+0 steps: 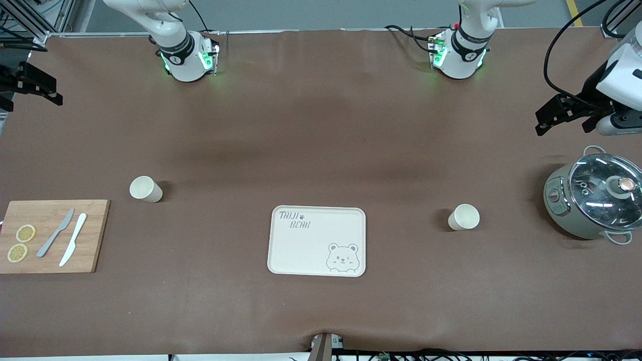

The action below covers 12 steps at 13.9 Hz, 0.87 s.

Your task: Place white IKEA cup upright on tray with both arms

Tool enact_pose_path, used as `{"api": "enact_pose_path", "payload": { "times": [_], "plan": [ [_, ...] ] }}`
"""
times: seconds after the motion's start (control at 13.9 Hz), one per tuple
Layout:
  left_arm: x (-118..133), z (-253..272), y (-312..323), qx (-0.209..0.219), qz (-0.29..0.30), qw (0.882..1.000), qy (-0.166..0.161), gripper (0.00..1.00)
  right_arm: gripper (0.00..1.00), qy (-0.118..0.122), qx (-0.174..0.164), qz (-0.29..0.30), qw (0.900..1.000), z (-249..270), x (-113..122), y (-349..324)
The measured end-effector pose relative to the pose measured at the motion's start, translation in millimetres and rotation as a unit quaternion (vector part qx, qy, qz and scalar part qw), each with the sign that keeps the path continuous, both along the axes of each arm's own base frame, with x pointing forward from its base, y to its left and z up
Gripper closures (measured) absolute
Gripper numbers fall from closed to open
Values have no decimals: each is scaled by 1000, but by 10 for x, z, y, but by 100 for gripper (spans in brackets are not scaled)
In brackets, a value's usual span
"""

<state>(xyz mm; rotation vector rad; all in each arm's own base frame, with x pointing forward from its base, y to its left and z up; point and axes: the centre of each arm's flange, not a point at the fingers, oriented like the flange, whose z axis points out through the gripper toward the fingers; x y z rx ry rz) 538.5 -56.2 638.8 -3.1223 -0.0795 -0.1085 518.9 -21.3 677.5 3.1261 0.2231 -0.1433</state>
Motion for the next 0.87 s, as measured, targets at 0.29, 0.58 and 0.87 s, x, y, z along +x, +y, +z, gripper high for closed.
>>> {"api": "enact_pose_path", "payload": {
  "times": [0.29,0.58,0.87],
  "plan": [
    [60,-23,1,-1,0,1000,1,0,0,0,0,0,1000,0,0,0],
    [195,-61,37,-3,3,1000,2,0,0,0,0,0,1000,0,0,0],
    [312,-280,78,-3,7,1000,24,0,0,0,0,0,1000,-1,0,1]
  ]
}}
